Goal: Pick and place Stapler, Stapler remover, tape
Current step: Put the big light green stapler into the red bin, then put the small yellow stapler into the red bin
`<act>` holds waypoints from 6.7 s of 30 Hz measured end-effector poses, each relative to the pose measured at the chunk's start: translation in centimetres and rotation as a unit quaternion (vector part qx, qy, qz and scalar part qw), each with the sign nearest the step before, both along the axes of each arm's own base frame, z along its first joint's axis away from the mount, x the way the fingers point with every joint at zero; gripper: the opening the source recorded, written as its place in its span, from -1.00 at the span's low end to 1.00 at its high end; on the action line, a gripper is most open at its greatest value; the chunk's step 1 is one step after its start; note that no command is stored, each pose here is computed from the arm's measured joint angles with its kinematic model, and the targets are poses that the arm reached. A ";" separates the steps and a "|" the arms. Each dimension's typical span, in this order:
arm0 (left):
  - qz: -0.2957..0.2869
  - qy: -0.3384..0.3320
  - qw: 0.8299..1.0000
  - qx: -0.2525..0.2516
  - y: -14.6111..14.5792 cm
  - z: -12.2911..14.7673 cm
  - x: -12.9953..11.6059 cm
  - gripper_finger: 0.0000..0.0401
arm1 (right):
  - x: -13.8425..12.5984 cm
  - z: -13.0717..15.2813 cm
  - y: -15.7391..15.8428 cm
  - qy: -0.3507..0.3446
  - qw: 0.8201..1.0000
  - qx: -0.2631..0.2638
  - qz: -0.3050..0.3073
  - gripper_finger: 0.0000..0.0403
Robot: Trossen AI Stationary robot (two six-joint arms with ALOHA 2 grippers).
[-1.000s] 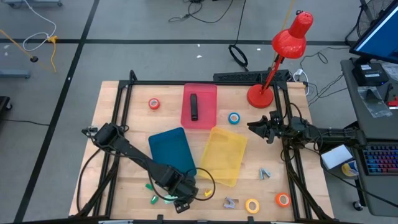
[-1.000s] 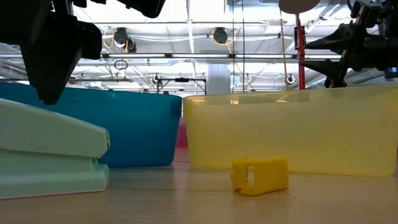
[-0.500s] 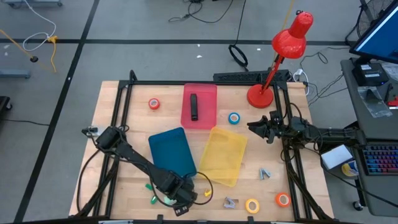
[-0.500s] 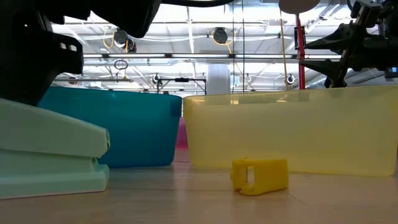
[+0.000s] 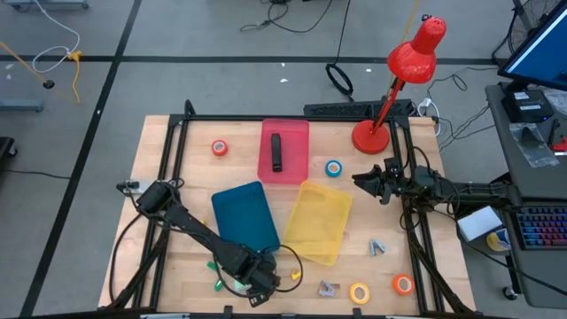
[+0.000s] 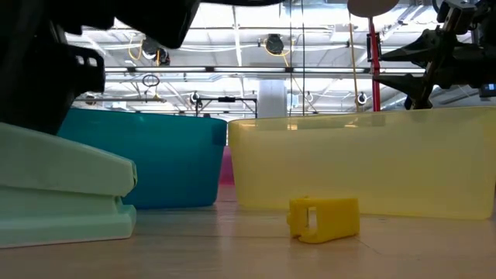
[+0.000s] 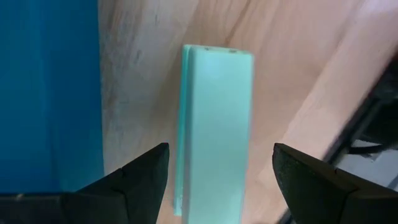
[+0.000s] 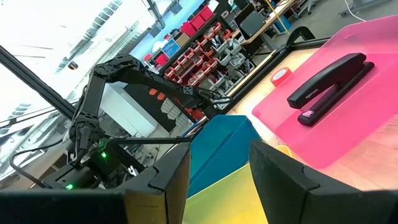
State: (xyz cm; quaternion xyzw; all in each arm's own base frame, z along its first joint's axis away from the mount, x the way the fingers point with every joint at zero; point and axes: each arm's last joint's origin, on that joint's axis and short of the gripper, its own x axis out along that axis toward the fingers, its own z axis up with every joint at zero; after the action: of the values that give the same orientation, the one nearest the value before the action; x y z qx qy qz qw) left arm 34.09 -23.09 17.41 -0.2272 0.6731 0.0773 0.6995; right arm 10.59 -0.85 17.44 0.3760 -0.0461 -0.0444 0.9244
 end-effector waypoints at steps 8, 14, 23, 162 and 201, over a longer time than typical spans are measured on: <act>-0.003 0.023 1.000 -0.002 -0.3 -1.7 0.3 0.41 | 0.0 0.0 0.0 0.000 1.000 0.000 0.000 -0.22; -0.005 0.027 1.000 -0.006 -0.3 -1.8 0.3 0.31 | 0.0 0.0 0.0 0.000 1.000 0.000 0.000 -0.22; 0.000 0.034 0.999 -0.015 0.0 -1.8 0.4 -0.38 | 0.0 0.0 0.0 0.000 1.000 0.000 0.000 -0.22; 0.504 -0.164 0.845 0.071 38.6 0.6 7.3 -0.38 | 0.0 0.9 0.0 -0.033 0.992 -0.119 -0.014 -0.22; 0.367 -0.265 0.891 0.007 37.5 9.4 4.7 0.04 | 0.0 0.9 0.0 -0.033 0.995 -0.097 -0.009 -0.22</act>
State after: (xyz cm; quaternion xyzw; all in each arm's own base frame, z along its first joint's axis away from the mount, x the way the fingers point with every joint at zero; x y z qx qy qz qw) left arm 38.81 14.39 26.81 -0.4656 0.3305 0.2702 0.7752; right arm 10.57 -0.85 18.30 0.2854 -0.0836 -0.0358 0.9541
